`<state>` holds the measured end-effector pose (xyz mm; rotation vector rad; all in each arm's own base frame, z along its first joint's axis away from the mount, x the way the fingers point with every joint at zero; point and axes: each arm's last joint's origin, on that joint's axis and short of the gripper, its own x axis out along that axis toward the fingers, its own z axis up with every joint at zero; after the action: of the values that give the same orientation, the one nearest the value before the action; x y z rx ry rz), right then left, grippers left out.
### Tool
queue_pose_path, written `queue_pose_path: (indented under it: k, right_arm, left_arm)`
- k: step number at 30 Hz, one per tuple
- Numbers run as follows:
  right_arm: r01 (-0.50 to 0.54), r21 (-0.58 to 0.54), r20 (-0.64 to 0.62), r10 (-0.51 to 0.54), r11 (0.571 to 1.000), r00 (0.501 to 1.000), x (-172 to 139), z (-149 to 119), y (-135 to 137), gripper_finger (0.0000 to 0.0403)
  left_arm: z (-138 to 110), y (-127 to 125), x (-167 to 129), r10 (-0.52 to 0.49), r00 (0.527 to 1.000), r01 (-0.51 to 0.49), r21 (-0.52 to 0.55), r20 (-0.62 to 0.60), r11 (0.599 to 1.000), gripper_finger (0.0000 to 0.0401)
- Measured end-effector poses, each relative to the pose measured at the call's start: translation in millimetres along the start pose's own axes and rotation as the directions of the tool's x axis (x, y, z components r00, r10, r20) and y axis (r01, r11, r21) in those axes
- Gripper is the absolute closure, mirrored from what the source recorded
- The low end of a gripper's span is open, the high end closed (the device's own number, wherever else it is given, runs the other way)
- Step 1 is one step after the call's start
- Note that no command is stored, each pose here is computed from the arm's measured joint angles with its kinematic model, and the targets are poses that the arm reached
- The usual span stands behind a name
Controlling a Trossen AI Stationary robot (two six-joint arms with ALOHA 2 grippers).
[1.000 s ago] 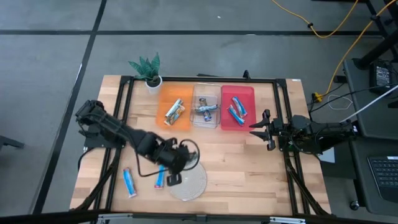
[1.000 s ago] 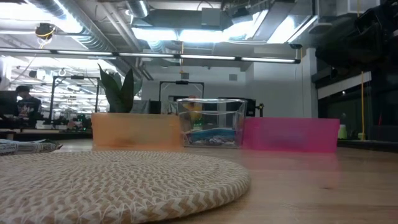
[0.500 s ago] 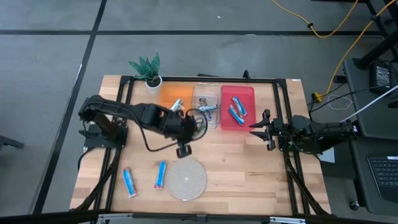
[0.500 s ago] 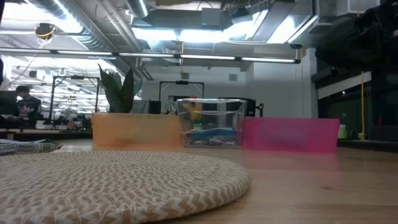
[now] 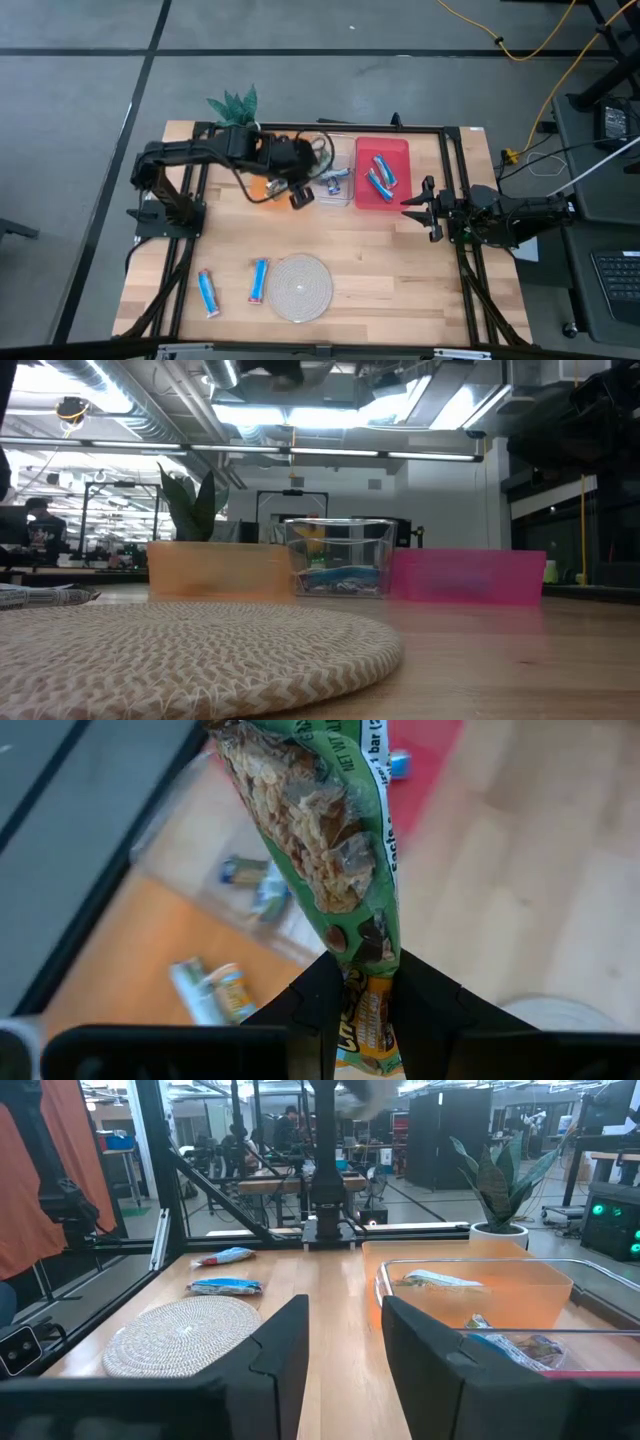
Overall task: Pick and place Granola Bars by type
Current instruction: Put the orange granola bar into the orange bin
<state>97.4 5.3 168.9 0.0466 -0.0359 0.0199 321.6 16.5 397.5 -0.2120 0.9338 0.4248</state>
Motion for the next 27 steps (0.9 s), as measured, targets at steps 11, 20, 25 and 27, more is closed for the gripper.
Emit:
queue_pose_path:
  k: [11,20,25,27]
  right_arm:
    - [-0.001,0.000,0.000,0.001,1.000,1.000,0.0,0.0,0.0,0.0271]
    - [0.000,0.000,0.000,0.000,1.000,1.000,0.0,0.0,0.0,0.0271]
    - [0.000,0.000,0.000,0.000,1.000,1.000,0.0,0.0,0.0,0.0271]
    - [0.000,0.000,-0.001,0.000,1.000,1.000,0.0,-0.1,0.0,0.0271]
  left_arm:
    - [11.6,53.8,9.5,0.200,0.980,-0.201,-0.081,-0.011,0.976,0.0331]
    - [5.5,89.1,21.2,0.309,0.944,-0.321,-0.109,-0.115,0.941,0.0331]
    - [-11.0,103.2,47.0,0.340,0.911,-0.370,-0.101,-0.233,0.923,0.0331]
    - [-19.0,107.9,57.4,0.349,0.895,-0.386,-0.091,-0.278,0.918,0.0331]
